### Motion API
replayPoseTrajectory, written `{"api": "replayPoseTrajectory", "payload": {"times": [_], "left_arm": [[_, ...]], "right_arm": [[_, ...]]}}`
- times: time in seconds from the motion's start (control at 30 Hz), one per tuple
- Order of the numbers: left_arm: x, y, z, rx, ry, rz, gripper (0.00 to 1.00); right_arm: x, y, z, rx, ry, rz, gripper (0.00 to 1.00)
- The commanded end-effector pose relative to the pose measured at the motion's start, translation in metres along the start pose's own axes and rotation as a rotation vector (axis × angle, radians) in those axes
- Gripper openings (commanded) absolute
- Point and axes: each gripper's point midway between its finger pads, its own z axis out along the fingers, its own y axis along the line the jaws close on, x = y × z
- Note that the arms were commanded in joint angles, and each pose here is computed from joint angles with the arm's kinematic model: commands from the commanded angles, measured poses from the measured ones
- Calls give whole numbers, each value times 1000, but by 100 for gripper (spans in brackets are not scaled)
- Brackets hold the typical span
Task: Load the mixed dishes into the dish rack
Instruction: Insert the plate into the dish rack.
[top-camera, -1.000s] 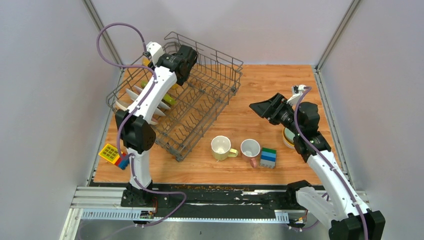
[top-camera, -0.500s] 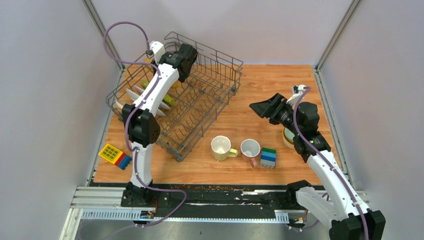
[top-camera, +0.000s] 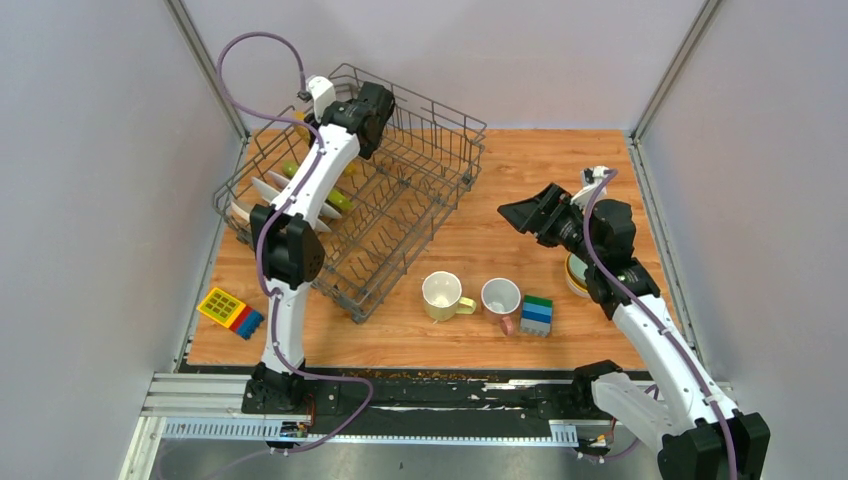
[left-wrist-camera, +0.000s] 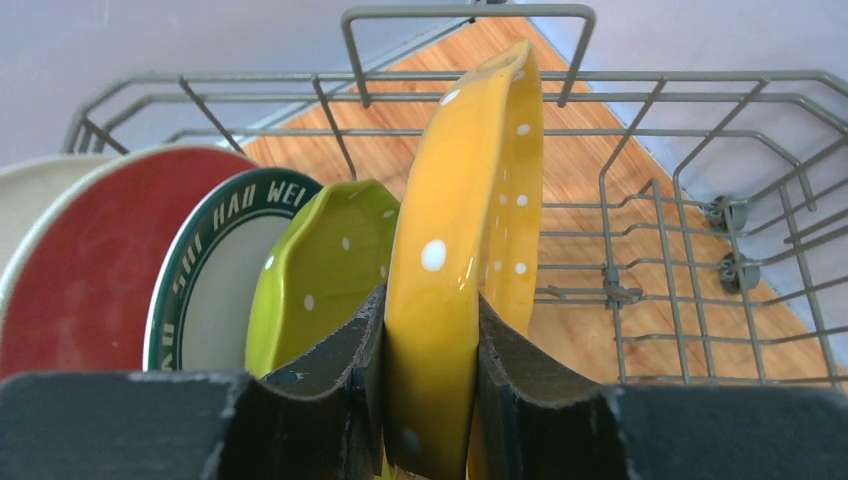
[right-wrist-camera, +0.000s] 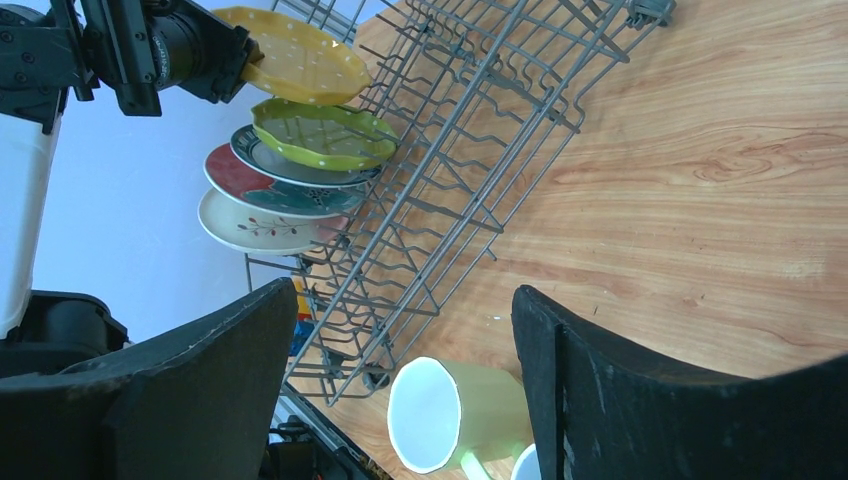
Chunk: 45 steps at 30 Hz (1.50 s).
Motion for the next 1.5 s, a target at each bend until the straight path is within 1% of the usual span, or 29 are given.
{"api": "replayPoseTrajectory", "payload": {"times": [0.0, 0.03, 0.07, 0.13, 0.23, 0.33, 0.63, 0.9, 1.03, 1.23, 1.33, 1.47], "left_arm": [[-102, 18, -36, -3, -226, -18, 0], [-107, 14, -38, 2, -241, -30, 0], [-109, 15, -40, -2, -249, -2, 0], [-109, 15, -41, -4, -252, 11, 0], [-101, 18, -40, -6, -239, 32, 0], [-91, 20, -39, -4, -212, 24, 0], [-92, 26, -46, 23, -151, -128, 0], [-98, 36, -49, 19, -145, -178, 0], [-88, 40, -48, 4, -126, -182, 0], [-66, 41, -40, -28, -101, -147, 0], [-56, 32, -33, -23, -91, -118, 0], [-36, 19, -22, -13, -54, -116, 0]], "right_arm": [[-20, 20, -1, -44, -54, -44, 80], [-20, 20, 0, -44, -54, -43, 80], [-20, 21, 0, -45, -54, -41, 80], [-21, 22, 0, -48, -54, -40, 80], [-21, 22, 0, -49, -54, -39, 80], [-22, 22, 0, -50, -54, -41, 80], [-22, 25, 1, -58, -48, -37, 80], [-22, 26, 2, -62, -44, -32, 80], [-22, 26, 2, -62, -43, -31, 80], [-22, 25, 3, -60, -42, -33, 80], [-21, 24, 3, -57, -40, -31, 80], [-21, 23, 4, -54, -40, -35, 80]]}}
